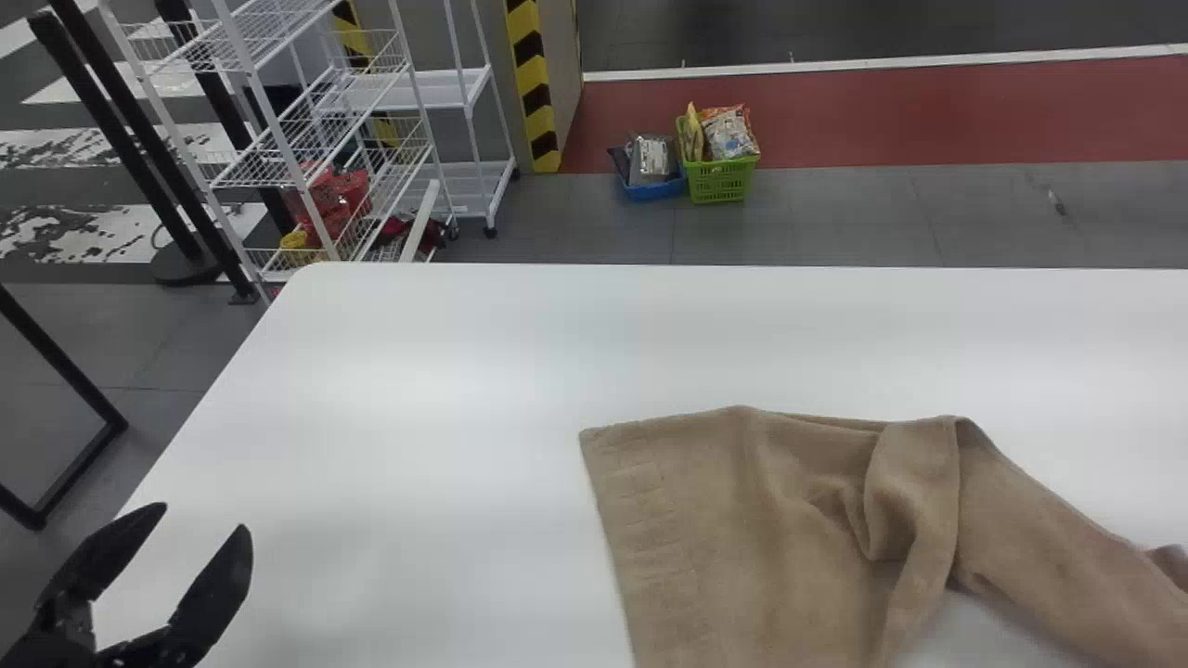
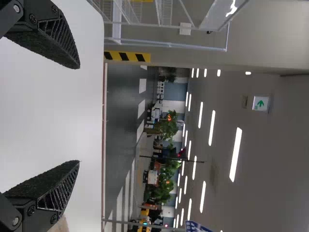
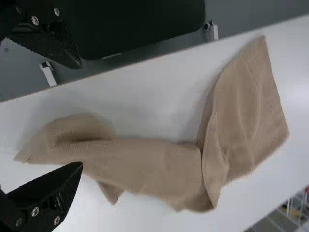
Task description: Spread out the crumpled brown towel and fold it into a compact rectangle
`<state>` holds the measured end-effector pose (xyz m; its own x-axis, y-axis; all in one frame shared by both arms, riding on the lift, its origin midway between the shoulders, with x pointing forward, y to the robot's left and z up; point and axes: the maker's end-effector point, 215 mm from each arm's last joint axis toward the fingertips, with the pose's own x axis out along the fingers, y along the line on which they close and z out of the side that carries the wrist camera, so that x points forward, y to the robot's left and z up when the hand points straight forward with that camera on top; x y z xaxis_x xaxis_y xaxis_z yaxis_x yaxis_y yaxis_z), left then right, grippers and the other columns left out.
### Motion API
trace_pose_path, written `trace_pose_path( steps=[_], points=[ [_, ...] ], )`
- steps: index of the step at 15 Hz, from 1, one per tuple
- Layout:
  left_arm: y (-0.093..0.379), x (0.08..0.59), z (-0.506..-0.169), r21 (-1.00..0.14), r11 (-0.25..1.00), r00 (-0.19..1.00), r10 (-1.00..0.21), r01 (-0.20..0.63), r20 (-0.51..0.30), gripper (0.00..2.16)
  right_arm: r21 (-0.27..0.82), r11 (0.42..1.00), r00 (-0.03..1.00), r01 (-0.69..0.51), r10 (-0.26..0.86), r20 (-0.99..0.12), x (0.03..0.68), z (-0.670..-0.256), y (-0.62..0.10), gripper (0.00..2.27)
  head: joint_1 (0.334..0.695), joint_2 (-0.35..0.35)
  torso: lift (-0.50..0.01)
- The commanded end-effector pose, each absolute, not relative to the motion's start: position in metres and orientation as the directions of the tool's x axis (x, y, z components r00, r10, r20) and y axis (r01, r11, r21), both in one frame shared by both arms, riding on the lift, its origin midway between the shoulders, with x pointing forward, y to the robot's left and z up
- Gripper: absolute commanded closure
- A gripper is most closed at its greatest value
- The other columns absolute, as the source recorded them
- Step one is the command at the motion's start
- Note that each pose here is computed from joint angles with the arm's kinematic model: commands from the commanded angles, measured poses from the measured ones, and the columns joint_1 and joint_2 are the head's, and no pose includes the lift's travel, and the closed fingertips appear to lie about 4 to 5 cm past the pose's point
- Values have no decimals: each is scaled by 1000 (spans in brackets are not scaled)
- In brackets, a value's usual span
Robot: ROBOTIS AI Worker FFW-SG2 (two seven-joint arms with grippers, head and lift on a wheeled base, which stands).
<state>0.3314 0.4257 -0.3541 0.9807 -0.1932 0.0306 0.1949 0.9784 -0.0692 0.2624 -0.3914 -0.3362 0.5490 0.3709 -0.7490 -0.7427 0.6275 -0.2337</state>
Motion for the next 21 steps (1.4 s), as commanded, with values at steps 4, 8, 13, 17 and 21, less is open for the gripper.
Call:
trace_pose_path(
  steps=[4,8,13,17,21],
  points=[
    [422,333,-358,-82,976,980,-198,200,31,124,250,935,651,-251,354,-671,277,-343,-467,76,695,-38,-127],
    [422,333,-357,-81,976,980,-199,201,32,124,394,910,641,-131,380,-666,284,-363,-475,97,695,-98,-127],
    [424,333,-357,-82,977,980,-194,196,33,124,450,888,628,-90,401,-666,288,-375,-474,127,695,-101,-127],
    [422,334,-354,-75,977,980,-197,200,38,124,500,863,646,-69,420,-637,299,-372,-475,134,695,-96,-127],
    [424,334,-354,-74,978,980,-193,195,38,124,525,850,646,-50,428,-632,304,-375,-479,144,695,-104,-127]
  ],
)
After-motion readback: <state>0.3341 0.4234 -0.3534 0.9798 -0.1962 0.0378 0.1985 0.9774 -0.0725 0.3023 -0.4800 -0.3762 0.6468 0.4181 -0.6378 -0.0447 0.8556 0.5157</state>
